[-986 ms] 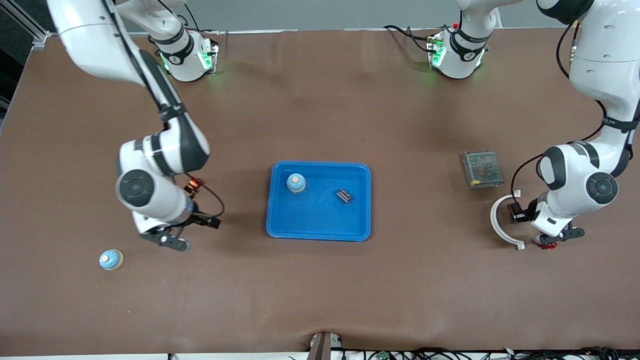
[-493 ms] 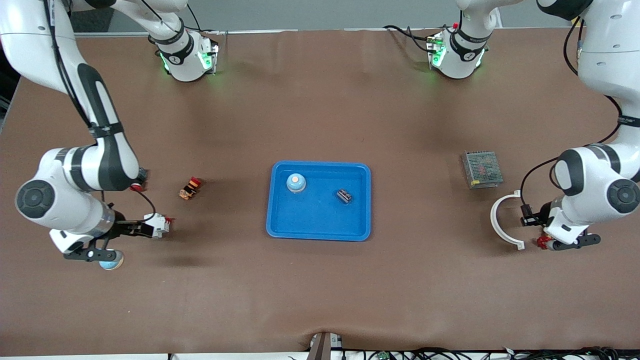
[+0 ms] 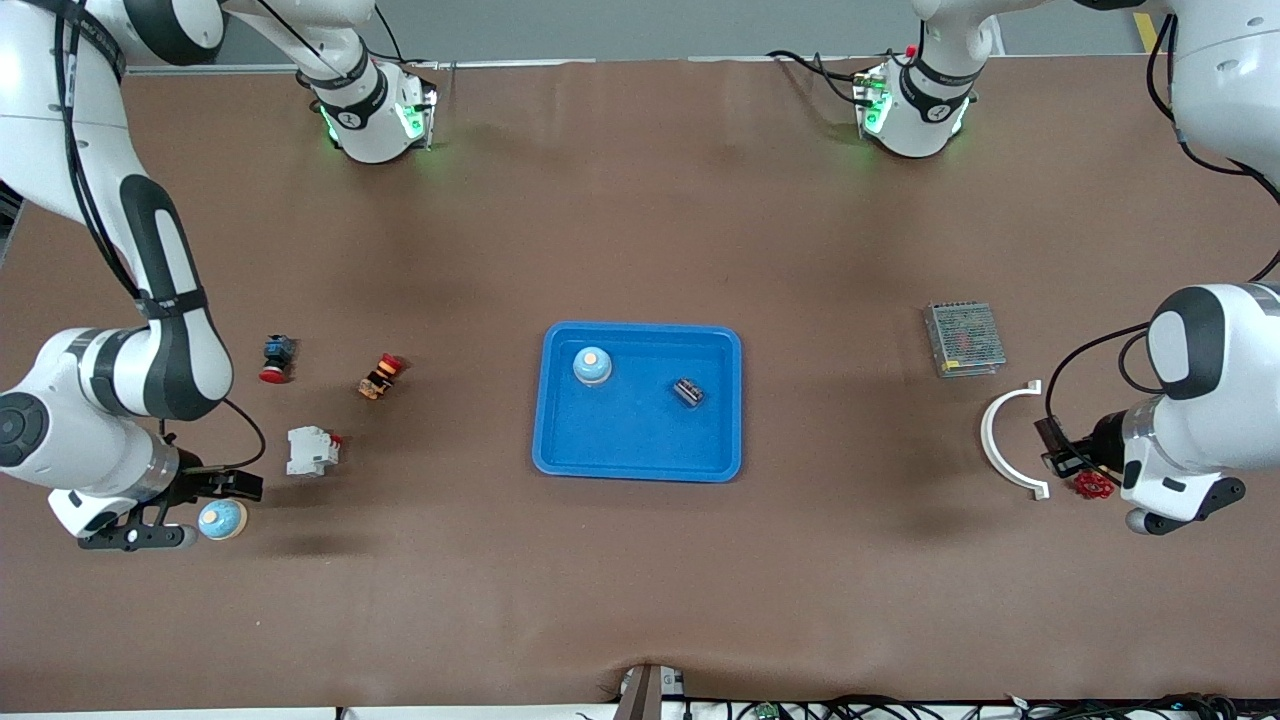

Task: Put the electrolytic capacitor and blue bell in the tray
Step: 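Grasp the second capacitor with the left gripper while the right gripper grasps the bell, then carry the capacitor into the tray with the left gripper and release it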

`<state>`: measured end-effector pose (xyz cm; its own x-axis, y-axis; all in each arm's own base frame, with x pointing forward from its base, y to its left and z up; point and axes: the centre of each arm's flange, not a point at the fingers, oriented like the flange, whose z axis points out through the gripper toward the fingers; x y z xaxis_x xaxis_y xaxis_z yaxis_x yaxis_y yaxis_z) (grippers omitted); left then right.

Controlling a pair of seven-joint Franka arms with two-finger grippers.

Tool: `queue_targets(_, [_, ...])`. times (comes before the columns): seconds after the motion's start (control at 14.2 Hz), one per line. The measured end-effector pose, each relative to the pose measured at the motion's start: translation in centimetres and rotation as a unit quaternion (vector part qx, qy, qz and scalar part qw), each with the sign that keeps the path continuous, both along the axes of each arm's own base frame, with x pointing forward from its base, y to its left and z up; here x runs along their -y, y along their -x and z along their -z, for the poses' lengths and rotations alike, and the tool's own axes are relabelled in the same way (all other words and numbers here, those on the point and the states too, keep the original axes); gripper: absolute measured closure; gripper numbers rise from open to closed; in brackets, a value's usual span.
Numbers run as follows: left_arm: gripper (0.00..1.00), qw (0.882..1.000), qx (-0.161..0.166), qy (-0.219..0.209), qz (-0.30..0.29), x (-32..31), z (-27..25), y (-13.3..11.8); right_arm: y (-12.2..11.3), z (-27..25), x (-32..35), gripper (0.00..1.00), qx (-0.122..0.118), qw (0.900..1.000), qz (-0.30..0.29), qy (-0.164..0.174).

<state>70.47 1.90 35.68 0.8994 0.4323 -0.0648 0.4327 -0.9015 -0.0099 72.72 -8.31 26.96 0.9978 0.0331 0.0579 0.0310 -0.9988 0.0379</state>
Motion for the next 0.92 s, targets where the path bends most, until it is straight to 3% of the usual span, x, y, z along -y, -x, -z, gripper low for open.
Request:
queue_targets(0.42, [0.67,0.989,0.005,0.017,-0.149,11.9,-2.3,0.2,-2.5,4.5,3.5,0.00,0.003,0.999,-0.033,-0.001])
queue_targets(0.92, [0.67,0.974,-0.009,0.010,-0.225,26.6,-0.1,3.2,-2.6,7.8,5.0,0.00,-0.001,0.998,-0.067,-0.001])
